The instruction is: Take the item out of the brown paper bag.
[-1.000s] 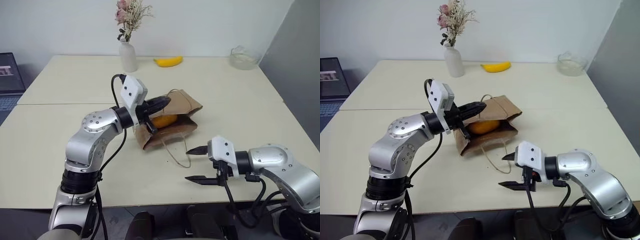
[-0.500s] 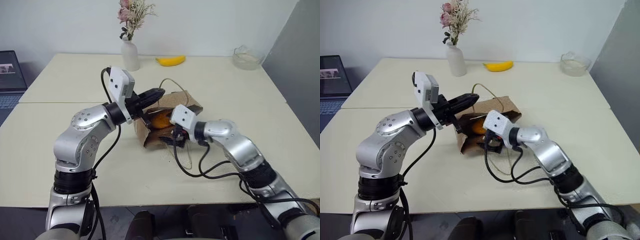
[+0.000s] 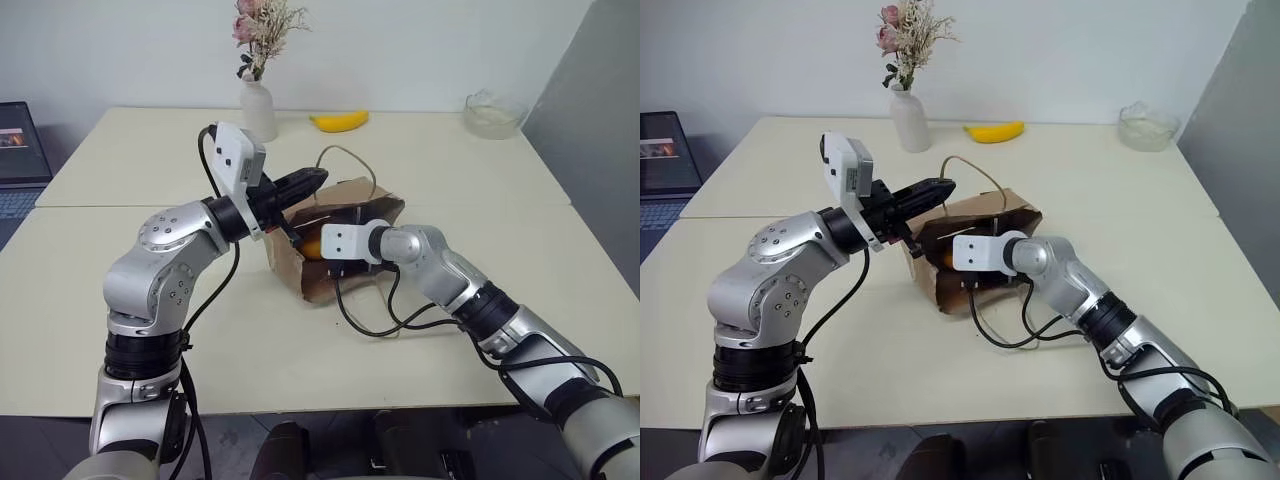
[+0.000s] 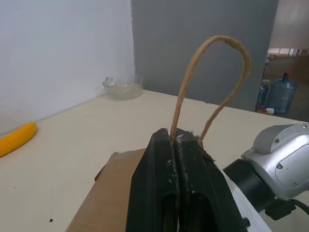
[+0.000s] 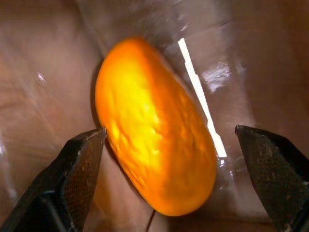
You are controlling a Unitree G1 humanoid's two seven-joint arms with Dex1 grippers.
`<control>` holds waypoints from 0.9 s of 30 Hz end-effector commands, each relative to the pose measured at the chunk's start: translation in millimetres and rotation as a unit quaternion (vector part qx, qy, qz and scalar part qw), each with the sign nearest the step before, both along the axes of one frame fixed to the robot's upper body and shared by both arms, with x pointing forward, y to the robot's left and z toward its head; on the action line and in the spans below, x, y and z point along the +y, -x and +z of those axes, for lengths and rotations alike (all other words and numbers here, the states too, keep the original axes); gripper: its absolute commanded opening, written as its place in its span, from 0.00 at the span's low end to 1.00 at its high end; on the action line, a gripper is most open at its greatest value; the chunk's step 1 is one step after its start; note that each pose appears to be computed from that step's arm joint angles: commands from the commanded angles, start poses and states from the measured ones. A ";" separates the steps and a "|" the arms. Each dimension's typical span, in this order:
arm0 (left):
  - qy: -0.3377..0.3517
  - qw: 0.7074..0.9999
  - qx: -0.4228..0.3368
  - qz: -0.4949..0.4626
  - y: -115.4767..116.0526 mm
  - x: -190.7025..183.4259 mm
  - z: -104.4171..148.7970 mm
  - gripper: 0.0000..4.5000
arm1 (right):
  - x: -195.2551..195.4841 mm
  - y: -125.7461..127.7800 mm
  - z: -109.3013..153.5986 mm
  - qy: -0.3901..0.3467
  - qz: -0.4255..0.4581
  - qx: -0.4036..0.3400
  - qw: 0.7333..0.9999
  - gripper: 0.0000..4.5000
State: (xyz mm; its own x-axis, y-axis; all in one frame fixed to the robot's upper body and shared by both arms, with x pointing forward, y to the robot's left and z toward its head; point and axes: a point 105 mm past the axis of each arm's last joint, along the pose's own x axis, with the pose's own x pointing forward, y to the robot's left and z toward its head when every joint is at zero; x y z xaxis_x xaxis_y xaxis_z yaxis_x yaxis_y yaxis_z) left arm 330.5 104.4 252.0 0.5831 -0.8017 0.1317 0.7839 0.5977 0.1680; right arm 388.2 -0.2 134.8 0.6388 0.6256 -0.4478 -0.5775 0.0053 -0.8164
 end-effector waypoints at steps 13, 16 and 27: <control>-0.016 0.998 -0.049 0.044 -8.7 19.3 15.0 0.00 | 6.2 -1.8 23.5 -0.041 0.022 0.000 0.999 0.71; -0.013 0.994 -0.060 0.089 -22.1 28.9 20.5 0.00 | 8.3 19.0 37.4 -0.075 0.058 0.032 0.995 0.71; -0.032 0.990 -0.063 0.123 -38.0 33.2 13.8 0.00 | -3.0 74.6 103.1 -0.211 0.171 0.148 0.951 0.71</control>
State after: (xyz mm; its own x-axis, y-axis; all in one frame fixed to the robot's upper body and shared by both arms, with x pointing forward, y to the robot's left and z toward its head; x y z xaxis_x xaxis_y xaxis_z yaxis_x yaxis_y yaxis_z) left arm 370.0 140.7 251.4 0.7552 -0.6433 0.1257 0.6021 0.7567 0.2547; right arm 324.2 -1.3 209.3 0.2911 0.8997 -0.3254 -0.8071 0.0484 -0.5884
